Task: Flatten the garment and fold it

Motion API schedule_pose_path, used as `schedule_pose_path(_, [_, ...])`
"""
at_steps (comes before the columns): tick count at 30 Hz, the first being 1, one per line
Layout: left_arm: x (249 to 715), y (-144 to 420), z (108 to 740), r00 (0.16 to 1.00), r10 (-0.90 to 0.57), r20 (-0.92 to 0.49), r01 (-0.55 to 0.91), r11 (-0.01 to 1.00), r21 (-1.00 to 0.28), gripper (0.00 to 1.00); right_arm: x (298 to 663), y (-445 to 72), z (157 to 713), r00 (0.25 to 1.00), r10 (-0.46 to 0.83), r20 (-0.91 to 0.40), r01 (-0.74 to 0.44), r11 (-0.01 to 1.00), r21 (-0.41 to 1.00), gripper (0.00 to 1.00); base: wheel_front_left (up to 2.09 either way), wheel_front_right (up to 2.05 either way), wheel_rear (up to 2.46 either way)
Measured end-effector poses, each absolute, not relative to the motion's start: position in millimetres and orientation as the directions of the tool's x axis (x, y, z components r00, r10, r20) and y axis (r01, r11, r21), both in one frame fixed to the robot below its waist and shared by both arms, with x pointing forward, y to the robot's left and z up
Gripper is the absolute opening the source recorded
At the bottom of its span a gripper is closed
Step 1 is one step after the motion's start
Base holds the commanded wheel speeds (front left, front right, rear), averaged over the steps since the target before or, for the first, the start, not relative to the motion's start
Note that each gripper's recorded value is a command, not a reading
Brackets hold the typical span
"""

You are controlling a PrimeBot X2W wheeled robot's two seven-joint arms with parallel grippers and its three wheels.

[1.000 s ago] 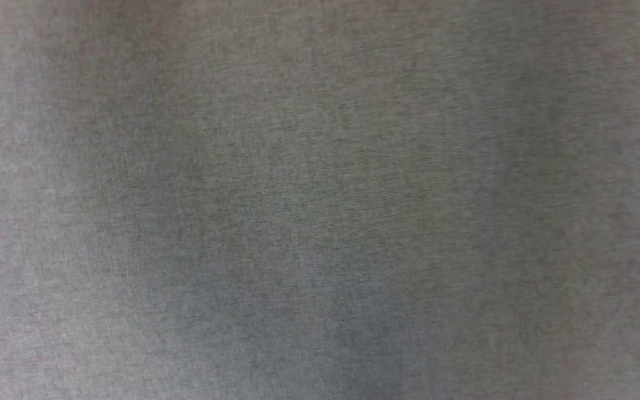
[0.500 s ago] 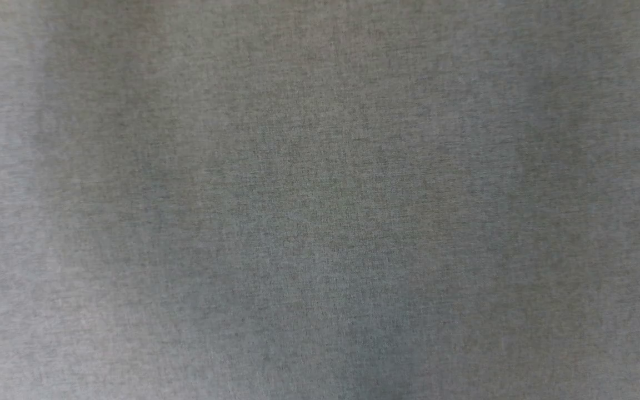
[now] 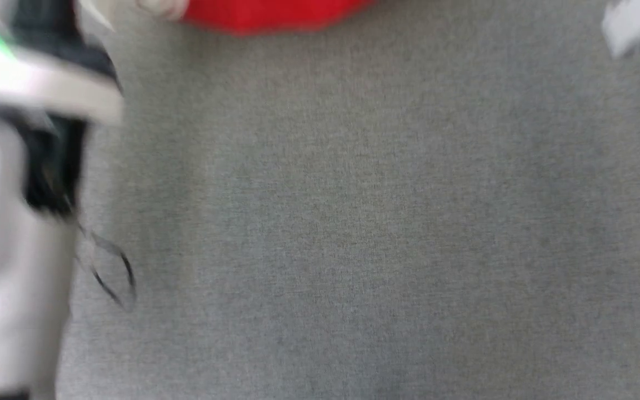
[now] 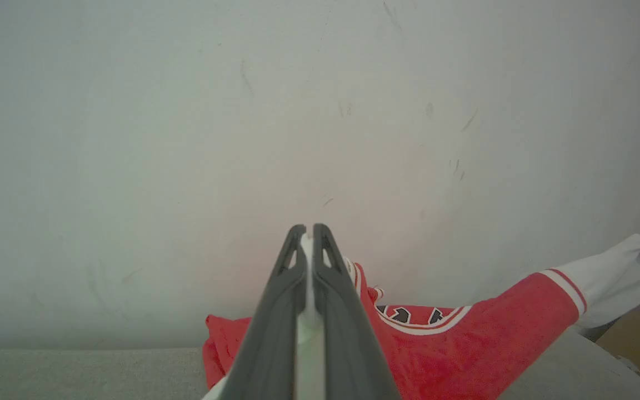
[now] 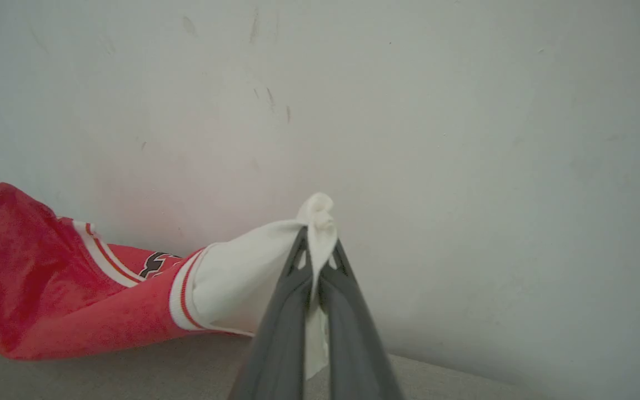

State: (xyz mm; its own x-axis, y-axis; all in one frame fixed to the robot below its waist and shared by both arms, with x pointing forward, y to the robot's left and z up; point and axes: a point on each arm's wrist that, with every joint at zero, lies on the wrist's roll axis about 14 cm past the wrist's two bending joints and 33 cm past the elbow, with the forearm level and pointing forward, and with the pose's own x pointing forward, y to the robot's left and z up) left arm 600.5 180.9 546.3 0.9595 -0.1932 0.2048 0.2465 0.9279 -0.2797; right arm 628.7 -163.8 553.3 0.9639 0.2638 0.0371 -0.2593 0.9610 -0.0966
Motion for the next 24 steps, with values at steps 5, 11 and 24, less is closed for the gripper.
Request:
schedule_pose_path(5, [537.6,174.3,520.2,0.971,-0.216,0.100,0.237,0.912,-0.334,0.00,571.1,-166.4,530.0,0.964,0.266,-0.029,-0.266,0.964,-0.001,0.00,0.00,0.00,0.00])
schedule_pose_path(11, [462.9,172.5,486.9,0.971,-0.228,-0.067,0.180,0.889,-0.422,0.00,502.6,-175.0,501.0,0.967,0.226,-0.116,-0.210,0.969,0.132,0.00,0.00,0.00,0.00])
schedule_pose_path(24, [335.1,194.6,430.3,0.896,-0.196,-0.398,-0.016,0.882,-0.470,0.00,373.2,-193.7,447.7,0.914,0.185,-0.360,-0.057,0.939,0.339,0.00,0.00,0.00,0.00])
